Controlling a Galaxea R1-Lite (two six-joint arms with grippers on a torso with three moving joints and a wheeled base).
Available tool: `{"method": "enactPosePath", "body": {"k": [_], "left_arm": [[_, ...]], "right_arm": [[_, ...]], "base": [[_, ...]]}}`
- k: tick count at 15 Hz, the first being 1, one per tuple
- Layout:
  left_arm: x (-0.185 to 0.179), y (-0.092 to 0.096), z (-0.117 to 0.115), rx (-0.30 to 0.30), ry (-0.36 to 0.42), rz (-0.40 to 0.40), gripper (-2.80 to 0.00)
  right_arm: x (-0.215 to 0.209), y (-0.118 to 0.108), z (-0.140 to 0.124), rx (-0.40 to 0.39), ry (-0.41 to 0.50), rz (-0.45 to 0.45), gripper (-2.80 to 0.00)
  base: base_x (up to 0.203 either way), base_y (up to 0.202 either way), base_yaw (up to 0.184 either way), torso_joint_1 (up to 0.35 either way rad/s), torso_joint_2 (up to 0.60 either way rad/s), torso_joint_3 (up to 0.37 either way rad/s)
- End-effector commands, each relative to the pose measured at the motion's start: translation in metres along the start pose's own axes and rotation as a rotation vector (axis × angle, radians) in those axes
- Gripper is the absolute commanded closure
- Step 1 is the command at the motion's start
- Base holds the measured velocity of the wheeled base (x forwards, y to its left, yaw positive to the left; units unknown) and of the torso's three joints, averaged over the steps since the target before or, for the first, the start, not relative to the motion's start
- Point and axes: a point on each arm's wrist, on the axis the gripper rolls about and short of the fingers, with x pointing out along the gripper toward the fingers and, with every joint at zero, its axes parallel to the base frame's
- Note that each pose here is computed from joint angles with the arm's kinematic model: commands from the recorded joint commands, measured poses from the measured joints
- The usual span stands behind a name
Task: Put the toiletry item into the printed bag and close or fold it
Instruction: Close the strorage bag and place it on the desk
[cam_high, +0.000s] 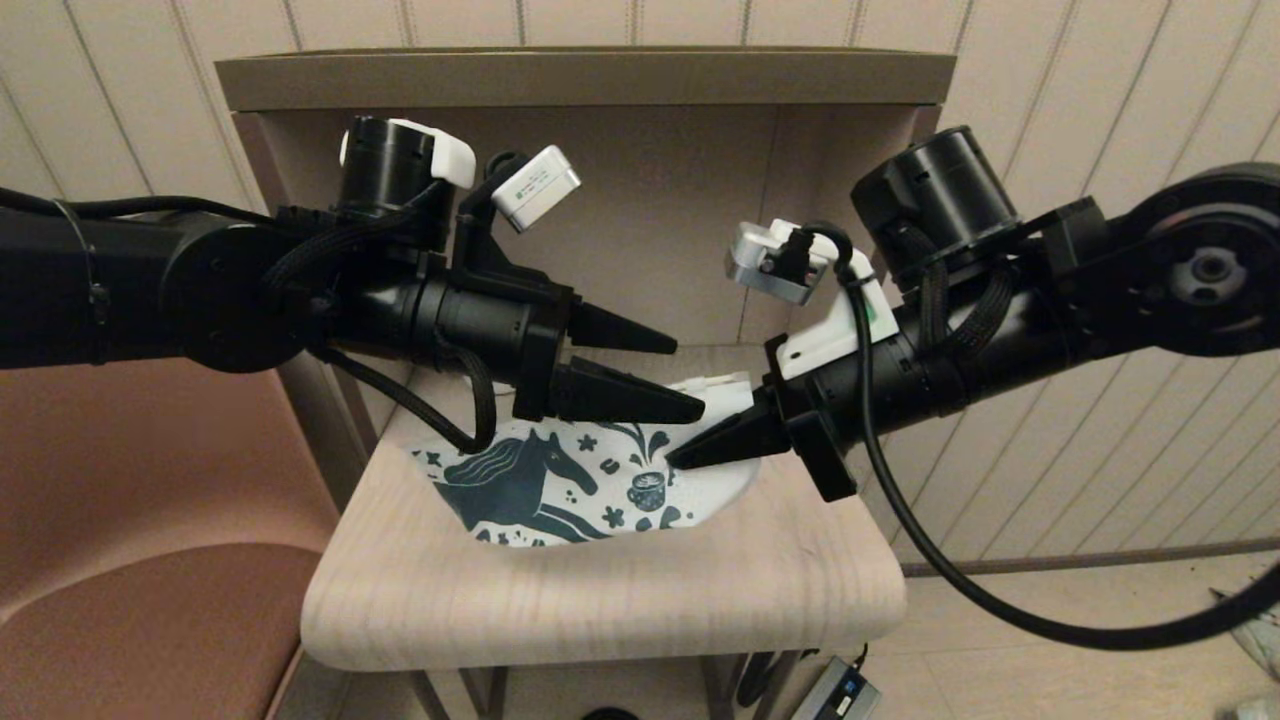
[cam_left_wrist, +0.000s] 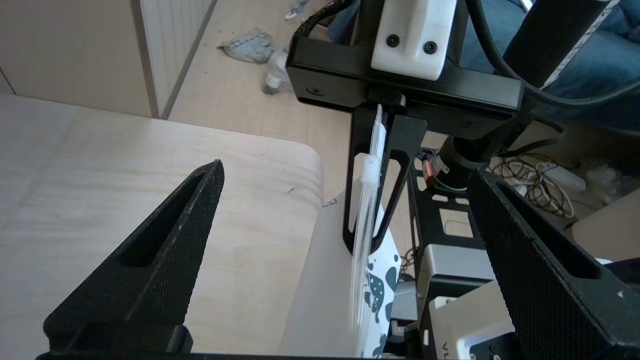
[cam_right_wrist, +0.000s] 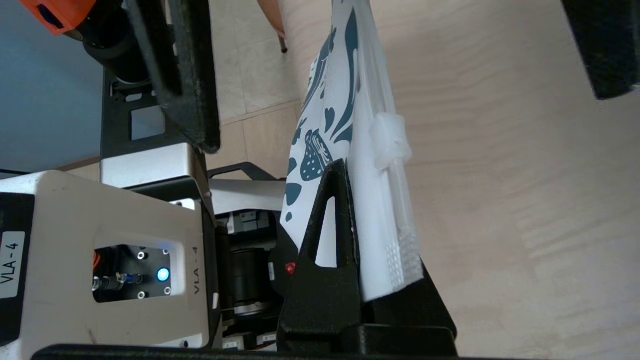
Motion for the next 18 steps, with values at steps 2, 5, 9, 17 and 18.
{"method": "enactPosePath", "body": {"k": [2,5,9,17,18], "left_arm": [[0.0004,0.0004,-0.0019,0.001,0.002,-0.005,-2.80],[0.0004,0.0002,-0.0007,-0.003,0.000,-0.007,0.00],[0.0020,0.0021,-0.0020,-0.009,0.002,-0.008,0.00],[0.0026,0.0027,-0.0044,-0.010,0.006,-0.009,0.00],[0.0024,0.0025,-0.0025,-0.010,0.003,-0.008,0.00]], "right_arm": [[0.0013,-0.0012,0.0009,-0.002,-0.002,0.005,0.00],[0.0019,-0.0017,0.0001,0.009,0.000,0.006,0.00],[0.0021,-0.0023,-0.0001,0.011,0.001,0.005,0.00],[0.0017,-0.0020,0.0001,0.016,0.001,0.004,0.00],[0.0019,-0.0013,-0.0004,0.017,0.002,0.006,0.00]], "base": [[0.000,0.000,0.000,0.000,0.00,0.000],[0.000,0.000,0.000,0.000,0.00,0.000],[0.000,0.000,0.000,0.000,0.00,0.000],[0.000,0.000,0.000,0.000,0.00,0.000],[0.000,0.000,0.000,0.000,0.00,0.000]]}}
